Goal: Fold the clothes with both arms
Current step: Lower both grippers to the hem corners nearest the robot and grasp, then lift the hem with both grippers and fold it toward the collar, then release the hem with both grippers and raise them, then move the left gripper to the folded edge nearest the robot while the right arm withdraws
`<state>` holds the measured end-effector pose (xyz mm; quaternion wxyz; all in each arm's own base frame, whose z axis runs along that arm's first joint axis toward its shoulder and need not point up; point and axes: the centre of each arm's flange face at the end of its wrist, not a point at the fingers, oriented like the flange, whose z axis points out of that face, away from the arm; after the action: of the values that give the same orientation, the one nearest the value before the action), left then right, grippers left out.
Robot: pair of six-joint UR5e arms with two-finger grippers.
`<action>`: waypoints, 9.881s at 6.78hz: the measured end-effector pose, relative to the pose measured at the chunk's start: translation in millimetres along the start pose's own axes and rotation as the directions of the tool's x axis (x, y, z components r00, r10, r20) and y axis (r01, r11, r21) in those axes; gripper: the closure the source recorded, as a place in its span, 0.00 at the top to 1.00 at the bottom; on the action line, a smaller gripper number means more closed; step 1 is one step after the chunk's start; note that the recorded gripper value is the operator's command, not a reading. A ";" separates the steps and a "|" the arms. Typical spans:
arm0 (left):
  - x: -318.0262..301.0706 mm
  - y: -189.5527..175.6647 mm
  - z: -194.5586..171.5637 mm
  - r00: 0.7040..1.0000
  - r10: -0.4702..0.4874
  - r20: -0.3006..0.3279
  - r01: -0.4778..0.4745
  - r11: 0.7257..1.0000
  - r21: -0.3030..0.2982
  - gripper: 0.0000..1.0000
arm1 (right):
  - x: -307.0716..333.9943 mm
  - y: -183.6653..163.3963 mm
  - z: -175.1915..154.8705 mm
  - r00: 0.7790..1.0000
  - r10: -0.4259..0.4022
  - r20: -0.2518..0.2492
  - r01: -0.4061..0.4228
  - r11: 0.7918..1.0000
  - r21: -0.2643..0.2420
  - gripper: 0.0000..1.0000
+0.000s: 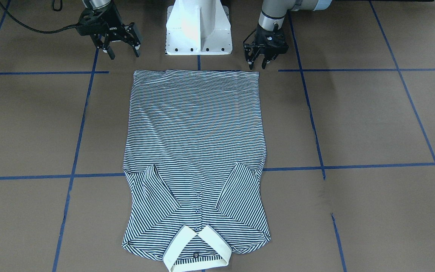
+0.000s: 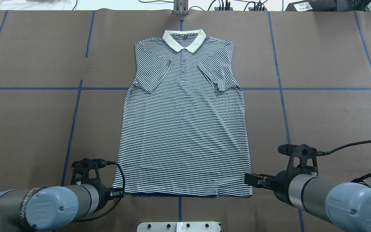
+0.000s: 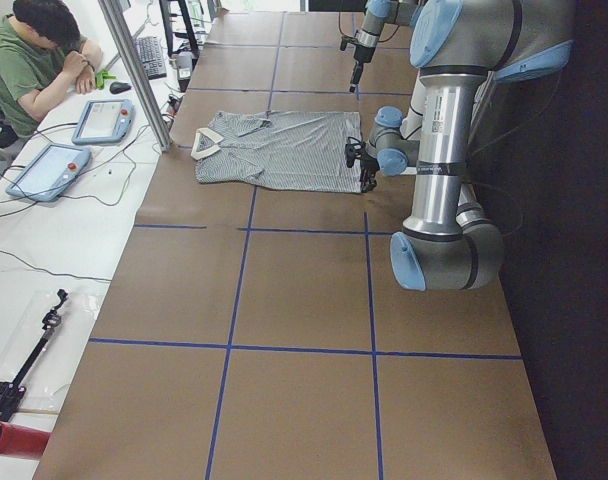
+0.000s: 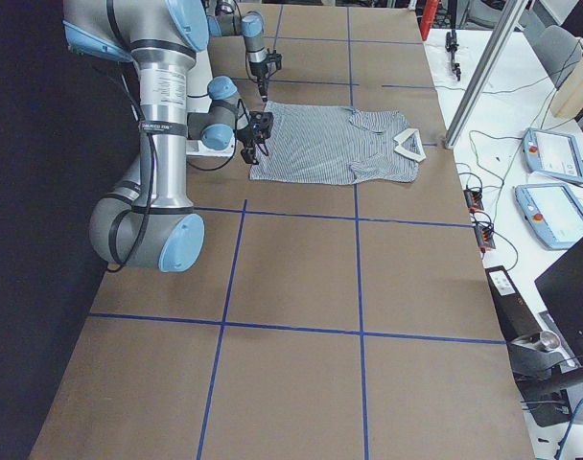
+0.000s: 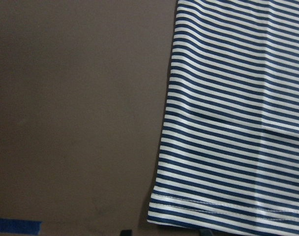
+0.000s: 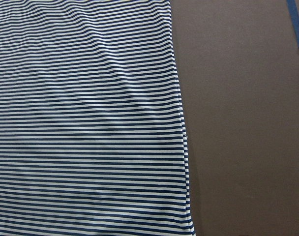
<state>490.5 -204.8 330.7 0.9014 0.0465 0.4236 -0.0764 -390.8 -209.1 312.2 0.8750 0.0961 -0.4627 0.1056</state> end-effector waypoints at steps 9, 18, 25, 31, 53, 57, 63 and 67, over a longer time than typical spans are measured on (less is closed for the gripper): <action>5.8 -5.2 19.6 1.000 -0.008 0.016 0.008 1.000 0.008 0.34 | 1.3 -0.7 2.0 1.000 0.000 -0.004 0.000 1.000 0.010 0.95; 11.3 -8.4 8.0 1.000 -0.009 -0.005 0.009 1.000 0.011 0.00 | 5.0 38.0 51.3 0.989 0.136 -0.055 -0.131 0.987 0.088 0.54; 20.3 -12.0 2.9 1.000 -0.015 -0.023 0.015 1.000 0.015 0.00 | 0.9 89.2 101.9 0.988 0.130 -0.085 -0.117 0.983 0.144 0.34; 20.1 -12.0 3.6 1.000 -0.015 -0.022 0.015 1.000 0.015 0.00 | -3.1 80.6 99.2 0.988 0.136 -0.075 -0.123 0.980 0.156 0.00; 68.9 -423.0 -6.0 0.981 0.144 0.128 -0.173 0.952 0.253 0.00 | -75.8 -384.7 166.5 0.967 0.182 -0.179 -0.140 0.964 0.225 0.18; 57.6 -414.4 3.0 0.973 0.195 0.123 -0.220 0.943 0.248 1.00 | -76.2 -382.1 179.1 0.973 0.137 -0.187 -0.096 0.972 0.214 1.00; -19.1 -242.1 -2.5 0.973 0.170 -0.156 -0.136 0.969 0.205 0.49 | -7.6 -434.3 120.3 0.971 -0.186 -0.147 0.194 0.980 0.044 1.00; -6.4 -201.2 43.4 0.982 0.036 -0.186 -0.007 0.987 0.157 0.44 | 3.1 -430.7 112.3 0.971 -0.191 -0.142 0.199 0.979 0.047 1.00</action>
<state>483.7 -408.6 359.5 0.8516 0.1286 0.4993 -0.0949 -359.8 -651.7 346.5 0.9075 0.1603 -0.3863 0.0397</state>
